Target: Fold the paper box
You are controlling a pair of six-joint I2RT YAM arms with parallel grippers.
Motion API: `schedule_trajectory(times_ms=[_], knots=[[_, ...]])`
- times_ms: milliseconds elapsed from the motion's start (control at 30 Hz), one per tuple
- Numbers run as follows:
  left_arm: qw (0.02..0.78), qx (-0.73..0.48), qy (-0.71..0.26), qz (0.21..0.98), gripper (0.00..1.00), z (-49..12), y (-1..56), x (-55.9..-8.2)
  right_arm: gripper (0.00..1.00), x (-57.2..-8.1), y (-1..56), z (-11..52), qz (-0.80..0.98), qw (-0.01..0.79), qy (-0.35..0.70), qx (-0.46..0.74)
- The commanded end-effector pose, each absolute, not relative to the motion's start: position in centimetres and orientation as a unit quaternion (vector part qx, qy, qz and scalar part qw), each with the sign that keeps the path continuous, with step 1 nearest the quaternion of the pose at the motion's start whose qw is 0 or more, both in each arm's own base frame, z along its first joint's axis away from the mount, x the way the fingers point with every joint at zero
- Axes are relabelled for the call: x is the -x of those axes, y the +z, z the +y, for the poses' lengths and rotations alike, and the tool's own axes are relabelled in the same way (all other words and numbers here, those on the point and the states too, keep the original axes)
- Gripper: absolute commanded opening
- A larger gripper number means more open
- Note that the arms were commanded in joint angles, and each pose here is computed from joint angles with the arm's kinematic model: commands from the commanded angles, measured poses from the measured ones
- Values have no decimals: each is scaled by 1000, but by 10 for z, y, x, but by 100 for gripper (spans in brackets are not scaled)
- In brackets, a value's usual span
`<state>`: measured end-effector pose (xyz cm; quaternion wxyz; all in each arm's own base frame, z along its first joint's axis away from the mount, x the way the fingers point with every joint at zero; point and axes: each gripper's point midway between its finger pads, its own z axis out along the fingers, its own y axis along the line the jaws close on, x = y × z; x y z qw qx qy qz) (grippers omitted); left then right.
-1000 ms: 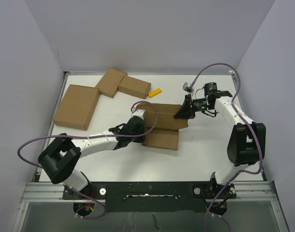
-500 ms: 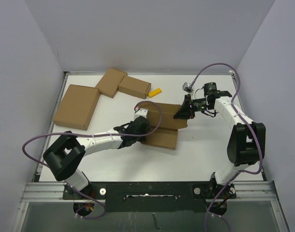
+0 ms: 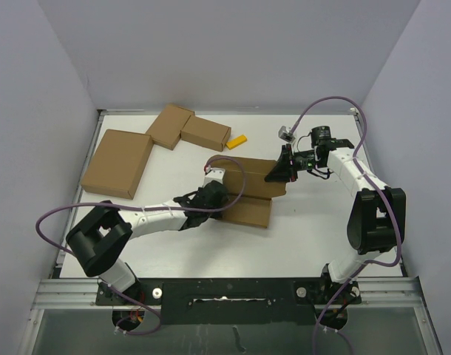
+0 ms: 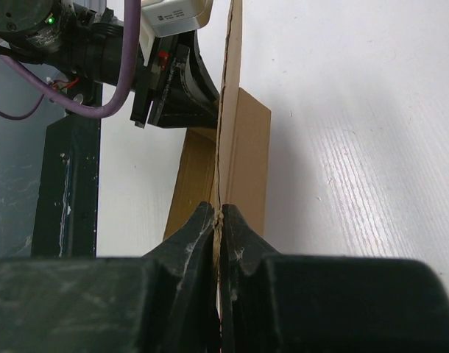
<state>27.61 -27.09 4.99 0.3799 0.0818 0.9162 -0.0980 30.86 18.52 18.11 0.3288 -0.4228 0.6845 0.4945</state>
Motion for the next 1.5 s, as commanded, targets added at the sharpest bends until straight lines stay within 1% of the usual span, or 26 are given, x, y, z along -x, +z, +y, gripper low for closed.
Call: schedule_trajectory(times_ms=[0, 167, 233, 367, 500, 833, 867, 933, 1033, 1467], knots=[[408, -69, -108, 904, 18, -271, 60, -287, 0, -311, 191, 189, 670, 340, 501, 429], [410, -68, -103, 903, 18, -270, 57, -288, 0, -311, 190, 189, 671, 339, 501, 429], [410, -70, -98, 904, 17, -269, 55, -289, 0, -311, 190, 189, 671, 339, 501, 429], [401, -76, -60, 911, 0, -257, 46, -288, 0, -311, 190, 189, 671, 340, 500, 430], [393, -80, -32, 915, 0, -246, 39, -286, 0, -311, 190, 189, 672, 340, 499, 429], [393, -99, -11, 914, 0, -241, 42, -288, 0, -311, 190, 189, 672, 339, 501, 428], [392, -99, -16, 915, 1, -243, 42, -288, 0, -311, 190, 190, 671, 339, 501, 428], [393, -99, -35, 913, 7, -251, 45, -289, 0, -311, 190, 189, 672, 339, 502, 427], [395, -97, -62, 911, 12, -262, 50, -289, 0, -311, 190, 190, 671, 338, 502, 427], [414, -84, -121, 898, 29, -272, 86, -283, 0, -312, 189, 189, 672, 339, 500, 428]])
